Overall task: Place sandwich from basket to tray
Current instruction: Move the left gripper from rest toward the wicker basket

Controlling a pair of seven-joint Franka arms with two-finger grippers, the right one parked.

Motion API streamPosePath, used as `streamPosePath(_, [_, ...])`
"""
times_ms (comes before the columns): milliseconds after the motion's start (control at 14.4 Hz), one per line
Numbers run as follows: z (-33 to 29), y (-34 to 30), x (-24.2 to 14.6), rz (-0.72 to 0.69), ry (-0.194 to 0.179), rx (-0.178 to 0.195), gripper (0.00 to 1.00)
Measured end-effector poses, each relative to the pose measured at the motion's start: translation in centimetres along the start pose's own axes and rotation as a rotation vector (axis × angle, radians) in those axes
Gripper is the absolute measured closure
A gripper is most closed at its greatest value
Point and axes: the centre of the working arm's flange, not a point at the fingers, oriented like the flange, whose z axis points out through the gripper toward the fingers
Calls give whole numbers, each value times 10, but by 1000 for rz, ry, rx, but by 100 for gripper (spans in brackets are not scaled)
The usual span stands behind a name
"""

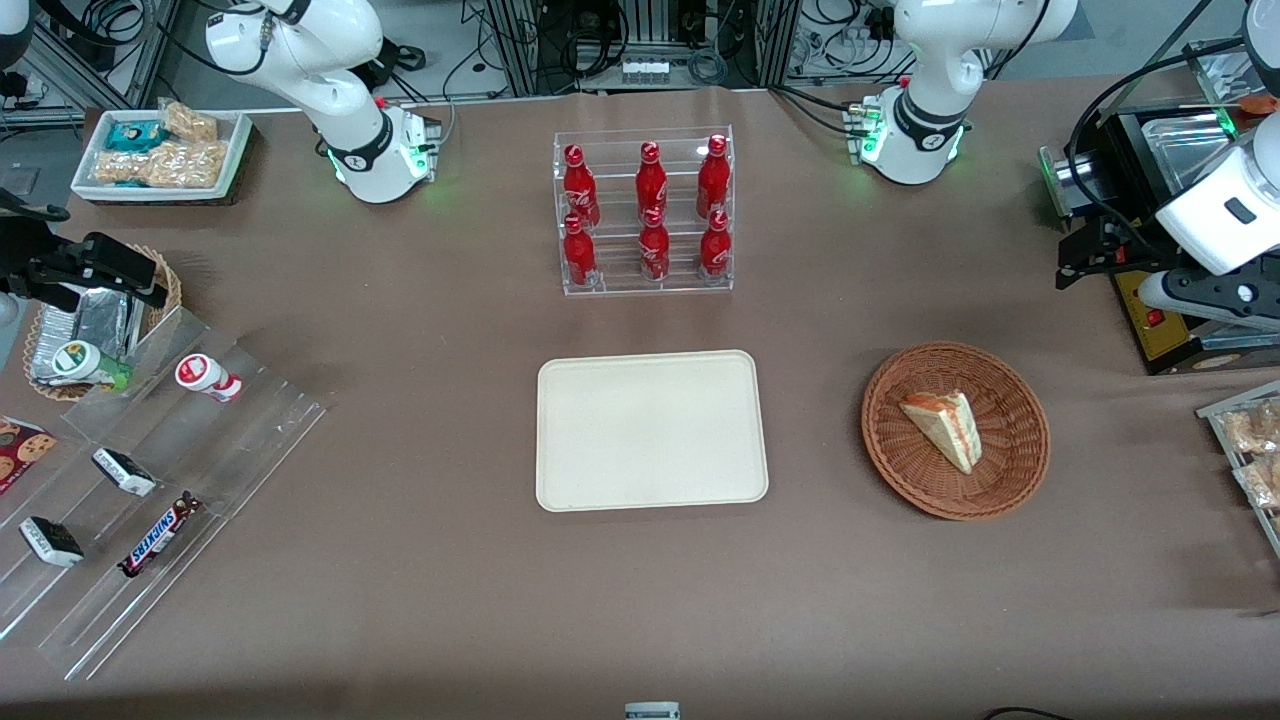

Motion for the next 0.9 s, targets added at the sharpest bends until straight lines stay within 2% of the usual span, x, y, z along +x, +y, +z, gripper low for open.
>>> streamPosePath(904, [3,-1,1,0,-7,-2,0])
